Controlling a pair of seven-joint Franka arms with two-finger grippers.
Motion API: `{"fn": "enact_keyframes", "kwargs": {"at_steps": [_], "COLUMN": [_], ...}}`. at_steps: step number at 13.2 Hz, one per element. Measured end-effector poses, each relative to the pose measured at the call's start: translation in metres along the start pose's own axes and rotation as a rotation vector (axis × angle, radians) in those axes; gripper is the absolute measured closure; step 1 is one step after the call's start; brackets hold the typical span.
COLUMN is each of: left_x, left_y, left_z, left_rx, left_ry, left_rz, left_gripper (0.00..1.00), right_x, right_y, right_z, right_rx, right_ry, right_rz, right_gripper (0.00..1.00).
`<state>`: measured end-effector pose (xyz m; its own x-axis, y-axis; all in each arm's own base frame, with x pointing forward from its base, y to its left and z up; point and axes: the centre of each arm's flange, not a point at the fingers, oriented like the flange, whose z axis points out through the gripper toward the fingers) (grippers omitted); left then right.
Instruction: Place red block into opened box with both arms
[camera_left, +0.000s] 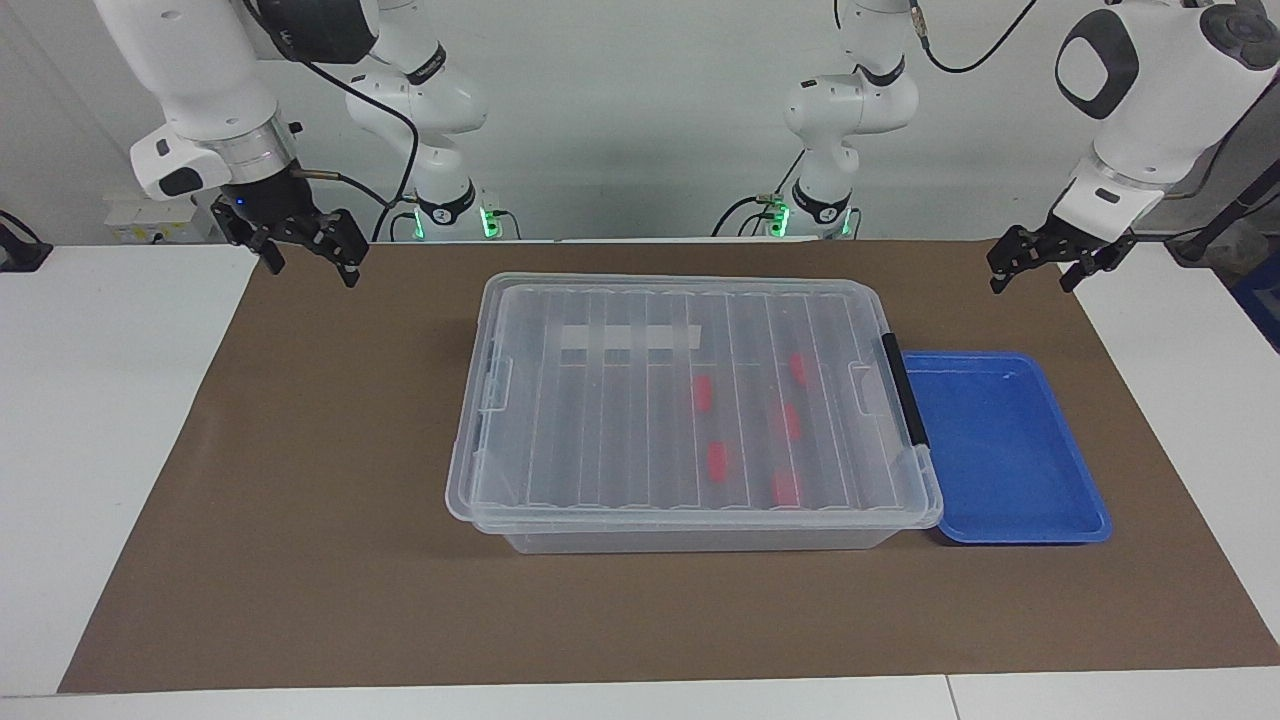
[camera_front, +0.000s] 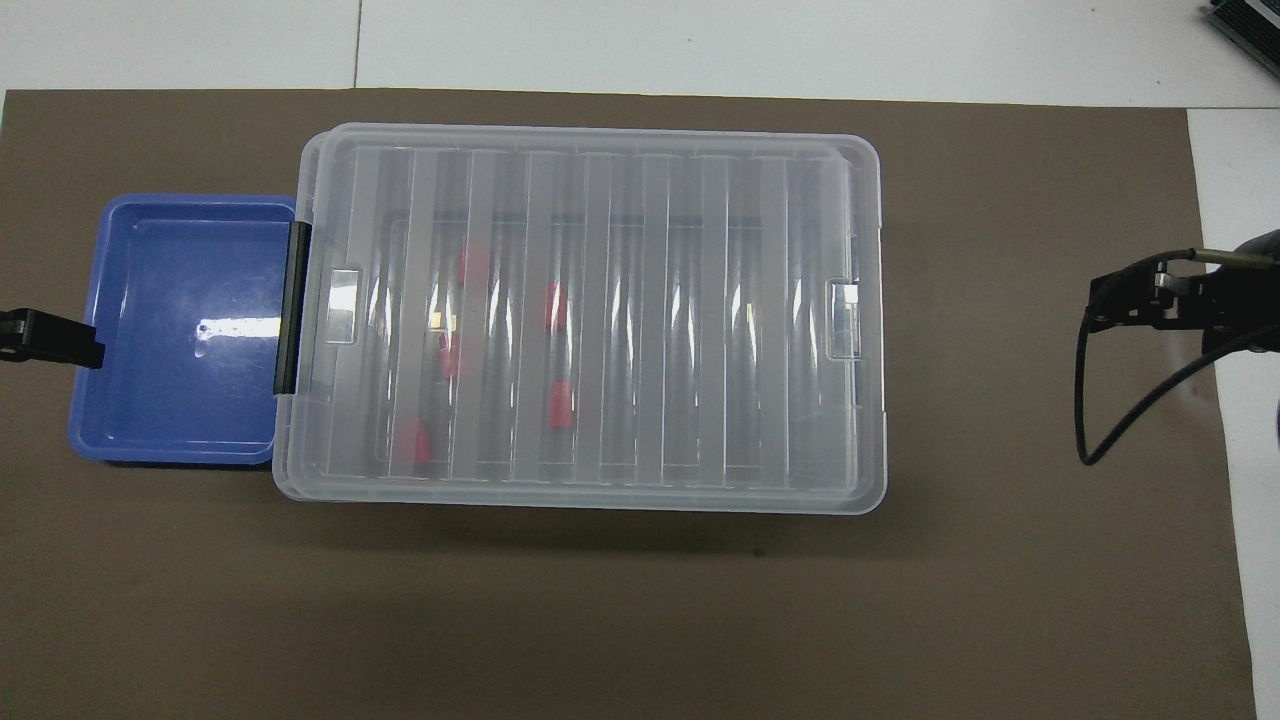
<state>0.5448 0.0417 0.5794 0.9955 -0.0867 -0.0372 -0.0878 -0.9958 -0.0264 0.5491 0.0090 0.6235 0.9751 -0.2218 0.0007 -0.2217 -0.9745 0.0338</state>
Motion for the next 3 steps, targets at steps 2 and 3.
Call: {"fn": "enact_keyframes", "kwargs": {"at_steps": [2, 3], "left_x": [0.0, 0.0], "left_y": [0.0, 0.0], "left_z": [0.0, 0.0], "left_rx": [0.0, 0.0], "left_ry": [0.0, 0.0], "left_rz": [0.0, 0.0], "left_gripper": [0.0, 0.0], "right_x": [-0.0002, -0.0003], "right_y": [-0.0007, -0.0008], "right_z": [0.0002, 0.0003], "right_rx": [0.0, 0.0], "right_ry": [-0.001, -0.001], "right_rz": [-0.001, -0.002], "right_gripper": [0.0, 0.0]}}
